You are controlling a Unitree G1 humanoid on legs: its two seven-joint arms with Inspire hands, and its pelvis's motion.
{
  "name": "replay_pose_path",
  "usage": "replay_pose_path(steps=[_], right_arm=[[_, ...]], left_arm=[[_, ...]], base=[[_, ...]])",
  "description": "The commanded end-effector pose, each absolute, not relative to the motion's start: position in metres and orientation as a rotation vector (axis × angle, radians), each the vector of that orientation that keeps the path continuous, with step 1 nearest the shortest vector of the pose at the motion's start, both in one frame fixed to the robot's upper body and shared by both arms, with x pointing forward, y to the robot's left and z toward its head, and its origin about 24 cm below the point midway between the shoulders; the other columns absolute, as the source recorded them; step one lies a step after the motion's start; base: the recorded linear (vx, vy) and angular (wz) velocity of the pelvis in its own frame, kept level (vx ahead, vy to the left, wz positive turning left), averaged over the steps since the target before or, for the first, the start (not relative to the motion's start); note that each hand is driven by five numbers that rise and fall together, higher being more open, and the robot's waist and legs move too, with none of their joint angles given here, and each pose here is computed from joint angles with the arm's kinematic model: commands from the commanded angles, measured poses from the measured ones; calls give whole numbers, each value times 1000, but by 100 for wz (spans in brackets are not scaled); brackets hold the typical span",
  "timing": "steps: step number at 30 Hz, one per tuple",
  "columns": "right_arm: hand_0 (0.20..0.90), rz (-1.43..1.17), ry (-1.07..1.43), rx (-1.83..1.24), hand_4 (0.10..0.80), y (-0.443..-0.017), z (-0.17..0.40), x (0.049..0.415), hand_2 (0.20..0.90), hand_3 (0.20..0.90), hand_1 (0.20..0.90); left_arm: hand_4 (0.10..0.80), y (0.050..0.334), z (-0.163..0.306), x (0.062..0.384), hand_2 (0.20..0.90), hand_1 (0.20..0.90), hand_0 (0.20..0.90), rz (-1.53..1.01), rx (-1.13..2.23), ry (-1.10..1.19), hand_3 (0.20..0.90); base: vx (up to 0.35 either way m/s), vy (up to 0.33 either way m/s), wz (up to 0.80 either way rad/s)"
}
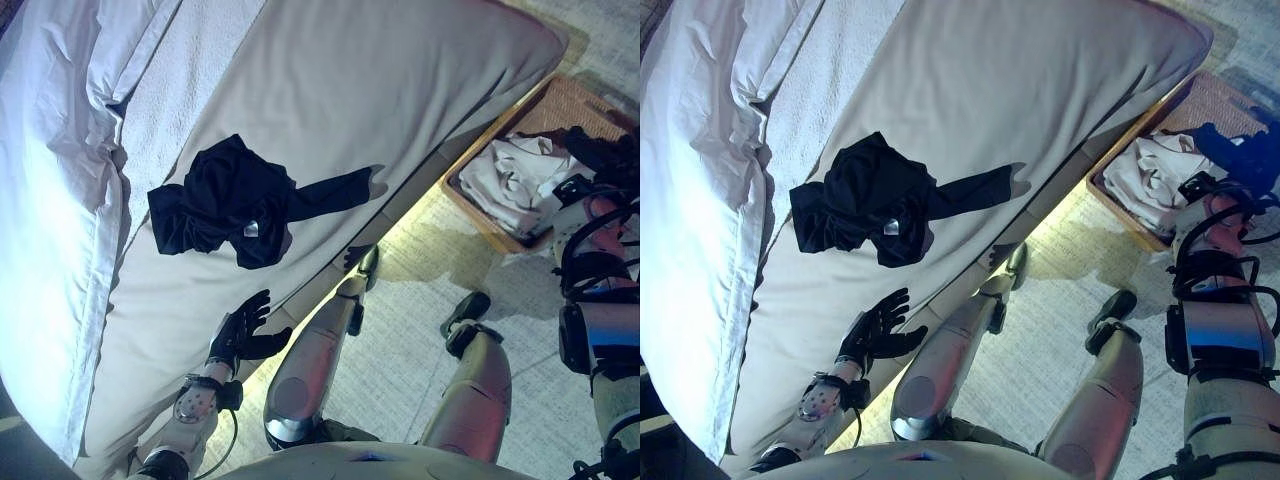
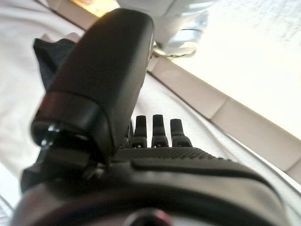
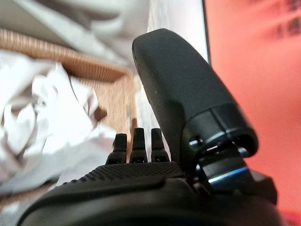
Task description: Pick up the clothes from the bed and place them into the basket
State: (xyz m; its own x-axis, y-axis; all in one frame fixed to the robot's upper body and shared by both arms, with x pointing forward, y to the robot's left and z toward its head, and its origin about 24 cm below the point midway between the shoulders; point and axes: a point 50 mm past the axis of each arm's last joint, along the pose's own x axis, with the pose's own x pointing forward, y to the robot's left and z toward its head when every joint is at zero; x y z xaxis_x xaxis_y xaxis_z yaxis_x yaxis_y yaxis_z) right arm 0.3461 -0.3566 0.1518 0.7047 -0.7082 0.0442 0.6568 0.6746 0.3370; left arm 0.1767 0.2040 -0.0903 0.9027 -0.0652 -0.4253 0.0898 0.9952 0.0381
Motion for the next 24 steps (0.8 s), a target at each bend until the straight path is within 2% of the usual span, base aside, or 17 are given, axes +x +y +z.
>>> replay_pose_path(steps=[1, 6, 11, 15, 20, 24], right_arm=[[900, -644, -316, 246, 800, -362, 173, 339, 900, 900, 900], [900, -474, -132, 249, 800, -323, 99, 337, 900, 900, 900], [900, -356, -6, 204, 800, -285, 52, 327, 900, 900, 900], [900, -259, 219, 141, 800, -241, -13, 297, 900, 900, 900], [900, -148, 352, 26, 800, -213, -48, 270, 900, 900, 900], [900, 44, 344, -180, 800, -189, -52, 260, 900, 900, 900]], left_arm=[[800, 227, -91, 167, 900, 900, 900, -34, 104, 449, 900], [800, 224, -96, 166, 900, 900, 900, -28, 120, 471, 900], [800, 229, -100, 164, 900, 900, 900, -1, 124, 505, 900], [800, 235, -109, 155, 900, 900, 900, 46, 128, 577, 900], [800, 234, -122, 138, 900, 900, 900, 30, 172, 673, 900], [800, 240, -131, 126, 900, 900, 900, -20, 292, 783, 900]], base=[[0, 0, 0], [34, -64, -1], [64, -78, 5], [174, -79, 19], [197, -53, 48], [133, 173, 127]])
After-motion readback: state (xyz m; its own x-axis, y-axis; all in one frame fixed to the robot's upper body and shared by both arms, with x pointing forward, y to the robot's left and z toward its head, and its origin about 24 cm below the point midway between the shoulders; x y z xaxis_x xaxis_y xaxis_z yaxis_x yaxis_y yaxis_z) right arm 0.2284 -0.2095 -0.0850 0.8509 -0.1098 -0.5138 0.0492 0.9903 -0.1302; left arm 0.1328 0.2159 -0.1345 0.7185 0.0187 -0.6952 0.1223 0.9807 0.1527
